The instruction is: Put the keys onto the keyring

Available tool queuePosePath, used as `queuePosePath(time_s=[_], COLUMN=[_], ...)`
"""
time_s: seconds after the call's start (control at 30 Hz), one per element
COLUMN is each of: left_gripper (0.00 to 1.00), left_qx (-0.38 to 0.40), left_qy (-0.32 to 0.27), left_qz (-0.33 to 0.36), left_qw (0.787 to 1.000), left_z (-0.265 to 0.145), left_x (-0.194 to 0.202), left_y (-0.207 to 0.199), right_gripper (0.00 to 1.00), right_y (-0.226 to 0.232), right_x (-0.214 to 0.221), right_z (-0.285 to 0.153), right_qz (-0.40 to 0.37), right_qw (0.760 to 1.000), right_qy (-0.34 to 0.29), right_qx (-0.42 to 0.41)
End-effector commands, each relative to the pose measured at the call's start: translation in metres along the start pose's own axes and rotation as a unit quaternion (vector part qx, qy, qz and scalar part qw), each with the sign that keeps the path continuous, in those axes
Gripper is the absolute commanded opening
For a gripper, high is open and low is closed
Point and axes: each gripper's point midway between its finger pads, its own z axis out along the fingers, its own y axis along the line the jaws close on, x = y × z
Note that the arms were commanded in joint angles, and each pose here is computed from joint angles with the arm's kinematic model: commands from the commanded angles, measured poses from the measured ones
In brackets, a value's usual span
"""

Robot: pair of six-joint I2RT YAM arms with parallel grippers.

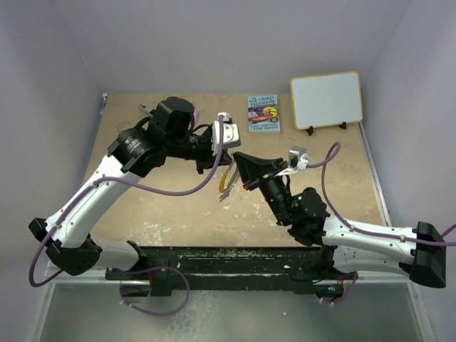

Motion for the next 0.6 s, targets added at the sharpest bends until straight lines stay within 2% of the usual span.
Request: queuePosePath(time_s=[0.0, 0.3, 0.57], left_gripper=[0.03, 0.03, 0.03], left_qx=[0.017, 0.022, 0.012], left_qy=[-0.075, -0.096, -0.088], left_qz=[0.038, 0.054, 0.054], left_qw=[0.996, 0.994, 0.995], left_z=[-0.021, -0.022, -0.017], left_x=[-0.043, -0.052, -0.045], left_y=[-0.018, -0.02, -0.015], right_gripper=[0.0, 0.0, 0.0], right_y=[-0.01, -0.007, 0.002], right_x=[-0.015, -0.022, -0.027], right_z=[0.001, 0.002, 0.003], right_qz=[0.021, 0.035, 0.032], right_qw=[0.999, 0.998, 0.998], right_qy=[-0.029, -0.04, -0.044], right_qx=[0.039, 0.036, 0.015])
